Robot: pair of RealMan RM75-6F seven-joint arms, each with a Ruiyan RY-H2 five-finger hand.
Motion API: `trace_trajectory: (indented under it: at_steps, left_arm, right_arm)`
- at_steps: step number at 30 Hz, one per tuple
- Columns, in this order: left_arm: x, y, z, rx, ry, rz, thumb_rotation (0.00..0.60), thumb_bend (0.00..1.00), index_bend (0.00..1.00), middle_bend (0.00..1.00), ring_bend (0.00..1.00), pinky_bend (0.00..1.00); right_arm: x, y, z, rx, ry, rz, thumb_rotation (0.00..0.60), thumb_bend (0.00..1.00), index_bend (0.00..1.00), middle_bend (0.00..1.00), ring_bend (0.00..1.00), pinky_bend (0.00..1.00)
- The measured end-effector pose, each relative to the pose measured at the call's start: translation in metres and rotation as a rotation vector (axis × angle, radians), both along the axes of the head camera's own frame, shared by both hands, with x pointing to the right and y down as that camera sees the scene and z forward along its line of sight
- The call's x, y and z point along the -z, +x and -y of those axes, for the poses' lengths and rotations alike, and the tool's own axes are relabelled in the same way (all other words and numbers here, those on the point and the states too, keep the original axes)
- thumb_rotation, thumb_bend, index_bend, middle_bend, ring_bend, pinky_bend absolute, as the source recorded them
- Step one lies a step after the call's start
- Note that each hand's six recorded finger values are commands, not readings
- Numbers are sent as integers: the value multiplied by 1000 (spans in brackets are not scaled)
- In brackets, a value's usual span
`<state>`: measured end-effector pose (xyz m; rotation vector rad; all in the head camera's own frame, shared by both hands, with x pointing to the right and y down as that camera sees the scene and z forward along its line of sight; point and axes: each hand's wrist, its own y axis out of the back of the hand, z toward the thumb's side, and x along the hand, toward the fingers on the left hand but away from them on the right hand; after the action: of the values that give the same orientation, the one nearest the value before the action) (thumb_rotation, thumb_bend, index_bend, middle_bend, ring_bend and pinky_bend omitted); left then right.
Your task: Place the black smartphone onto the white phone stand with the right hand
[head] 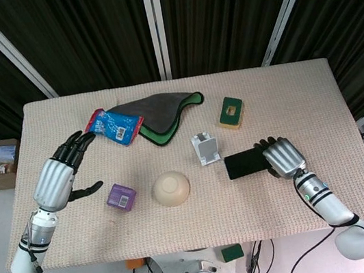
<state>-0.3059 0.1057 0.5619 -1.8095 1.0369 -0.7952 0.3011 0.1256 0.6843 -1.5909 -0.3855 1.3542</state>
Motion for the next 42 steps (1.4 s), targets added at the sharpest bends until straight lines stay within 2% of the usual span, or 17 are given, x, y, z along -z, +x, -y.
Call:
trace_trajectory:
  at_steps: [4,8,14,18,21,26,30,38,42]
  left_arm:
    - [3,-1,1,0,7,-1,600,0,70,114,81,249]
    - [6,-2,3,8,16,-7,600,0,70,114,81,249]
    - [9,-2,6,13,29,-4,600,0,69,114,81,249]
    - [9,-2,7,22,34,-10,600,0,65,114,81,249]
    - [9,-4,8,29,38,-5,600,0,65,114,81,249]
    - [7,-4,9,40,46,-8,600,0,65,114,81,249]
    - [4,-5,6,48,48,-12,600,0,65,114,81,249]
    - [2,-13,4,64,45,-5,600,0,65,114,81,249]
    - [-1,-13,3,66,46,-2,600,0,65,114,81,248]
  right_arm:
    - [23,14,21,13,101,9,600,383,749,620,491,580]
    - [50,22,44,94,237,-21,600,383,749,617,491,580]
    - [81,9,75,332,423,-99,600,379,758,626,491,569]
    - [96,-15,95,547,540,-132,600,383,792,645,491,569]
    - [100,-34,103,713,598,-155,600,383,791,643,491,558]
    - [97,-62,106,1002,649,-199,600,384,755,619,491,507]
    - [85,-77,113,1192,647,-259,600,385,741,607,491,481]
    - [63,-94,119,1303,624,-309,600,397,739,604,491,455]
    - [57,-106,116,1373,622,-310,600,404,714,582,468,357]
